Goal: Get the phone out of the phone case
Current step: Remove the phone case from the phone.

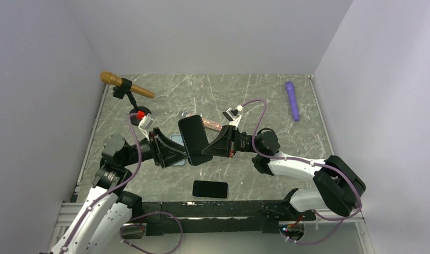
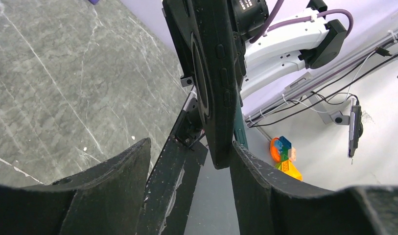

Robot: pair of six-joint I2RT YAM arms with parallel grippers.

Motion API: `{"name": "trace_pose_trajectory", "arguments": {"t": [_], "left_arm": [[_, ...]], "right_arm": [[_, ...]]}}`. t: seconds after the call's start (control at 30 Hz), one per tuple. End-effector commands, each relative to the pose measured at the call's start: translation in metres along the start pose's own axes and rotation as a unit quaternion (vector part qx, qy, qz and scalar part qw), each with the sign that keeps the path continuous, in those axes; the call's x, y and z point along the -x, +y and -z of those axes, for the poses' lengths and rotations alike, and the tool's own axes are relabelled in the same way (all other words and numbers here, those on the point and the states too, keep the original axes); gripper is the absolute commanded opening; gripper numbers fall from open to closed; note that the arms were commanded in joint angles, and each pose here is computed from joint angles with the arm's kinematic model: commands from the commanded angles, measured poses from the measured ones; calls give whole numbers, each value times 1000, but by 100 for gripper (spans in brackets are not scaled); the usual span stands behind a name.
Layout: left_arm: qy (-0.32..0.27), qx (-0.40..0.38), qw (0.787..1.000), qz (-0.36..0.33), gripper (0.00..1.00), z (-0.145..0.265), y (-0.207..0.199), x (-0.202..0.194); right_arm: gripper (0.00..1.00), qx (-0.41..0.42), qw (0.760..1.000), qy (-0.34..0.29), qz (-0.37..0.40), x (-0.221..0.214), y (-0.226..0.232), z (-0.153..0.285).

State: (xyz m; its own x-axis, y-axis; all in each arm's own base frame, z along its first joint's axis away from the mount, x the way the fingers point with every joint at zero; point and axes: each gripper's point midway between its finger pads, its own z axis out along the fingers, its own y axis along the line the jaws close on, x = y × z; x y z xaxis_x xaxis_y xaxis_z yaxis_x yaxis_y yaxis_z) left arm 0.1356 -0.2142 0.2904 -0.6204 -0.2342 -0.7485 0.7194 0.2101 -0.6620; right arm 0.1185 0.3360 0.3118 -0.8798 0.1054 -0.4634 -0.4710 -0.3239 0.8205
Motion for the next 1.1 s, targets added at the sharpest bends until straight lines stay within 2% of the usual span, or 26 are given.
{"name": "trace_pose_trajectory", "arguments": {"t": [0.0,0.1,0.2,0.47,0.77,0.93,1.07], "left_arm": [[-6,26,1000,-1,65,-4,13,7],[-14,22,1000,4,75,-7,10,13],[-18,23,1000,6,77,-9,9,18],[-24,47,999,8,66,-13,16,25],[-5,99,995,10,34,-9,35,18],[23,190,981,10,6,2,65,8],[35,251,967,9,0,13,87,1]], "right_arm": [[0,66,996,-17,58,8,38,-4],[0,63,996,-15,58,7,36,-5],[0,60,996,-13,57,6,33,-8],[0,55,997,-8,47,2,25,-11],[0,47,998,-6,46,1,21,-10],[0,29,998,-9,56,3,18,-6],[0,0,997,-20,71,7,14,1]]}}
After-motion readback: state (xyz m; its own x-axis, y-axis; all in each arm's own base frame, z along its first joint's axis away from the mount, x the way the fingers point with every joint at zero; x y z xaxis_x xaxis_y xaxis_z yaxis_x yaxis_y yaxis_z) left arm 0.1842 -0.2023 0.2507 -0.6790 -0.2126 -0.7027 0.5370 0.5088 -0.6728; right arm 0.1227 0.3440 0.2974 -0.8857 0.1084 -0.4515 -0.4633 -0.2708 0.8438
